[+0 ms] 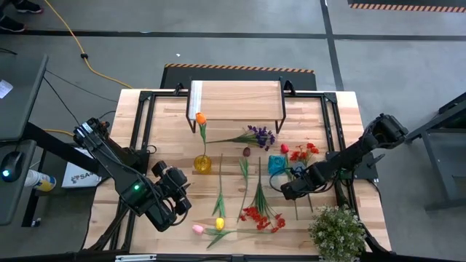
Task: Pick and place flowers into a vace then onto a shelf
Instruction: Put the red tulip into the yellow vase
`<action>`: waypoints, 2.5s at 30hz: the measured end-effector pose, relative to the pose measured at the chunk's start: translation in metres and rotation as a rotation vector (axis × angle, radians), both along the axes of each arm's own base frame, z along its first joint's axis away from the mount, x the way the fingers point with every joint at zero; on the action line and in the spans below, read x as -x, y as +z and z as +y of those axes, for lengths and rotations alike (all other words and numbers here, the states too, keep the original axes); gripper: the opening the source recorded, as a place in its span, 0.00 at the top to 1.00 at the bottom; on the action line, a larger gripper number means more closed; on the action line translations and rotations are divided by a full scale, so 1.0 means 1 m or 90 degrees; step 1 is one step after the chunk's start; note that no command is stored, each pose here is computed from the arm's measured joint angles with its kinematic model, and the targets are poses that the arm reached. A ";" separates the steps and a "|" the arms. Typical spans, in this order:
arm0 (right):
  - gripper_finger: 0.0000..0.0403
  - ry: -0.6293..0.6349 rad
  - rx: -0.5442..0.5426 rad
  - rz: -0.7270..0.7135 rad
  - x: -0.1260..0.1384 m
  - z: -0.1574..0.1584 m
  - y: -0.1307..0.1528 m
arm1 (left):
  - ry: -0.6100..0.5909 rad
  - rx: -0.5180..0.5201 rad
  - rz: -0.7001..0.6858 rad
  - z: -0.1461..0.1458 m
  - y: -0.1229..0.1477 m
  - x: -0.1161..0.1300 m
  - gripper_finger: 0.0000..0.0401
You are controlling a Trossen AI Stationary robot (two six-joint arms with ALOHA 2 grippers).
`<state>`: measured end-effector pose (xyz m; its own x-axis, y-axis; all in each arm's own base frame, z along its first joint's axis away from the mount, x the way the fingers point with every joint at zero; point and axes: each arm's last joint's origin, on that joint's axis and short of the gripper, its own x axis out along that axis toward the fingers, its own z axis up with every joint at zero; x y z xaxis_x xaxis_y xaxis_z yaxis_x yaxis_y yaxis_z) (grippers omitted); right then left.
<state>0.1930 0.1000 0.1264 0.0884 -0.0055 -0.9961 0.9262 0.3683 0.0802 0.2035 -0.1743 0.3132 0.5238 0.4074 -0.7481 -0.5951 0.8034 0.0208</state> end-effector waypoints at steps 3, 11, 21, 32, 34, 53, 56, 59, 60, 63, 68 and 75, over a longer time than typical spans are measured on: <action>0.50 0.000 0.001 -0.007 -0.001 0.000 0.000 | 0.000 -0.001 0.000 0.000 0.000 0.000 0.61; 0.51 0.000 -0.001 -0.011 -0.002 0.001 0.000 | 0.000 0.000 -0.001 0.000 0.000 0.000 0.61; 0.54 -0.009 -0.004 -0.016 -0.002 0.001 0.001 | 0.000 0.000 -0.001 0.000 0.000 0.000 0.61; 0.55 -0.016 -0.007 -0.015 -0.002 0.001 0.001 | 0.000 0.000 0.000 0.000 0.000 0.000 0.61; 0.55 -0.017 -0.007 -0.014 -0.002 0.001 0.001 | 0.000 0.000 0.000 0.000 0.000 0.000 0.61; 0.76 -0.019 -0.009 -0.012 -0.002 0.001 0.000 | 0.000 0.000 0.000 0.000 0.000 0.000 0.61; 0.80 -0.027 -0.010 -0.012 -0.002 0.001 0.000 | 0.000 0.000 0.000 0.000 0.000 0.000 0.61; 0.85 -0.029 -0.010 -0.012 -0.002 0.001 0.000 | 0.000 0.000 0.000 0.000 0.000 0.000 0.61; 0.87 -0.029 -0.010 -0.012 -0.002 0.001 0.000 | 0.000 0.000 0.000 0.000 0.000 0.000 0.61; 0.95 -0.029 -0.010 -0.012 -0.002 0.001 0.000 | 0.000 0.000 0.000 0.000 0.000 0.000 0.61; 0.98 -0.032 -0.010 -0.013 -0.002 0.001 0.000 | 0.000 -0.003 0.003 0.000 0.000 0.000 0.61; 0.99 -0.036 -0.010 -0.012 -0.002 0.001 0.000 | -0.004 -0.007 0.007 0.001 0.000 0.001 0.61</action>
<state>0.1951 0.1010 0.1269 0.1076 0.0047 -0.9942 0.9438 0.3138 0.1036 0.2029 -0.1737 0.3131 0.5188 0.4119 -0.7491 -0.5893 0.8071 0.0357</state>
